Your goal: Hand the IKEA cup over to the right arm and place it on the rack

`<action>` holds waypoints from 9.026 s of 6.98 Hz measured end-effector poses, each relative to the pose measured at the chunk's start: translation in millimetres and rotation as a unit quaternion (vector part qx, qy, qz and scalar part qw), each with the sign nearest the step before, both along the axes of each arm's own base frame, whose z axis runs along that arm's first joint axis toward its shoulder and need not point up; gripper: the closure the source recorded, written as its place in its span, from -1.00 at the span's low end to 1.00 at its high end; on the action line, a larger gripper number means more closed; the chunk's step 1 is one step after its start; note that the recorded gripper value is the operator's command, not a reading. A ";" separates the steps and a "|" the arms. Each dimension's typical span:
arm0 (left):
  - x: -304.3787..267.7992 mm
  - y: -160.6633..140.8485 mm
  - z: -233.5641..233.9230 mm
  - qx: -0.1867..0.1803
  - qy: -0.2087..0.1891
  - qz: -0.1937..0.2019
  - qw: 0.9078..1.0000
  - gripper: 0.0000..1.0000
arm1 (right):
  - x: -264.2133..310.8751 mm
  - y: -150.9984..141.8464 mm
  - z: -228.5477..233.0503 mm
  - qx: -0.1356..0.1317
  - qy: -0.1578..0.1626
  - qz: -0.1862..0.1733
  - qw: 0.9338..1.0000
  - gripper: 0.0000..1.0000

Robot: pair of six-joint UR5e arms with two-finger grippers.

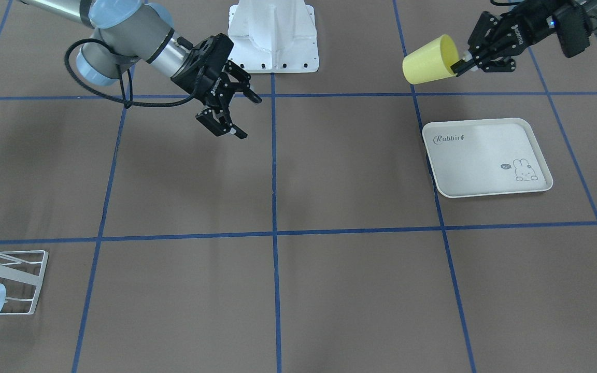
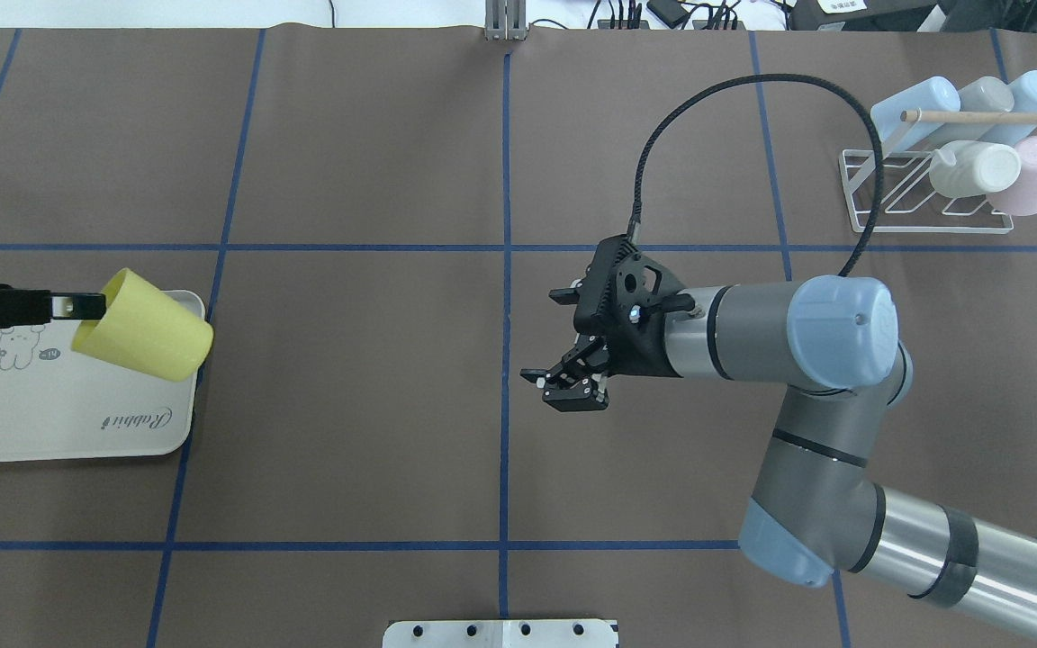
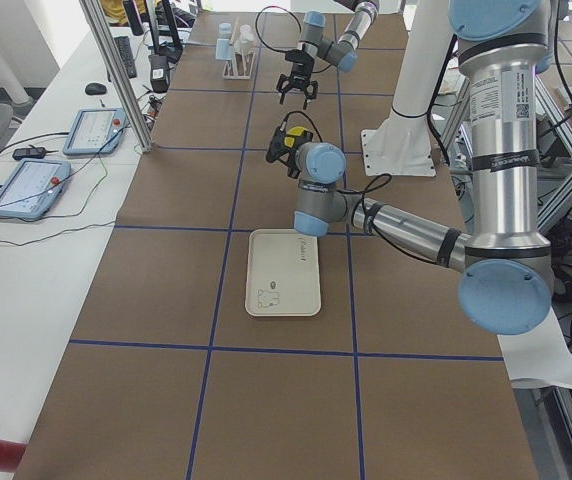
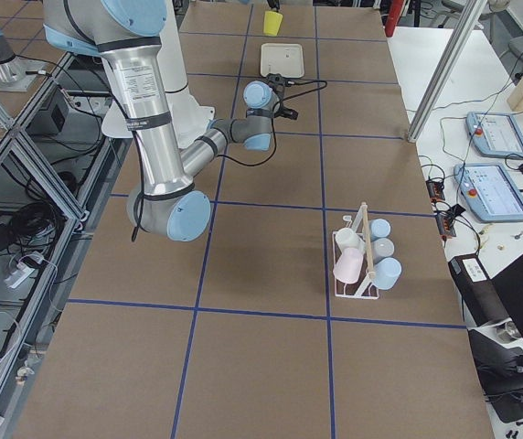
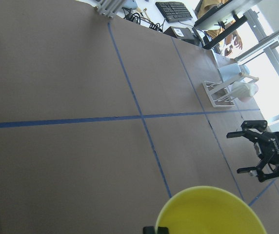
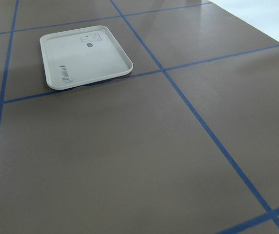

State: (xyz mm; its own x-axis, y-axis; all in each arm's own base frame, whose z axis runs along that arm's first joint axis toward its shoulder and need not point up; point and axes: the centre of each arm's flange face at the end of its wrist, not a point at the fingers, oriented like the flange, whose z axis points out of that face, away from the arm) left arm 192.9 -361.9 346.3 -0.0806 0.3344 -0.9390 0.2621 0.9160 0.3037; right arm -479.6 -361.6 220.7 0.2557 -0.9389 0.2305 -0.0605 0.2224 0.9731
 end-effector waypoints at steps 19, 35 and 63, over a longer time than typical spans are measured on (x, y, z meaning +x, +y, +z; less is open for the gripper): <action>166.7 3.6 -113.5 -0.061 0.016 0.012 0.998 1.00 | -17.8 40.5 -48.1 0.020 -0.117 0.014 0.993 -0.88; 65.8 -21.7 -78.9 -0.011 -0.202 -0.052 0.978 -1.00 | 39.0 -48.0 -31.0 -0.032 0.103 0.075 0.991 0.41; -105.8 -17.6 23.1 0.101 -0.351 -0.067 0.929 -1.00 | 241.7 -200.1 211.1 0.140 0.774 -0.038 0.616 0.15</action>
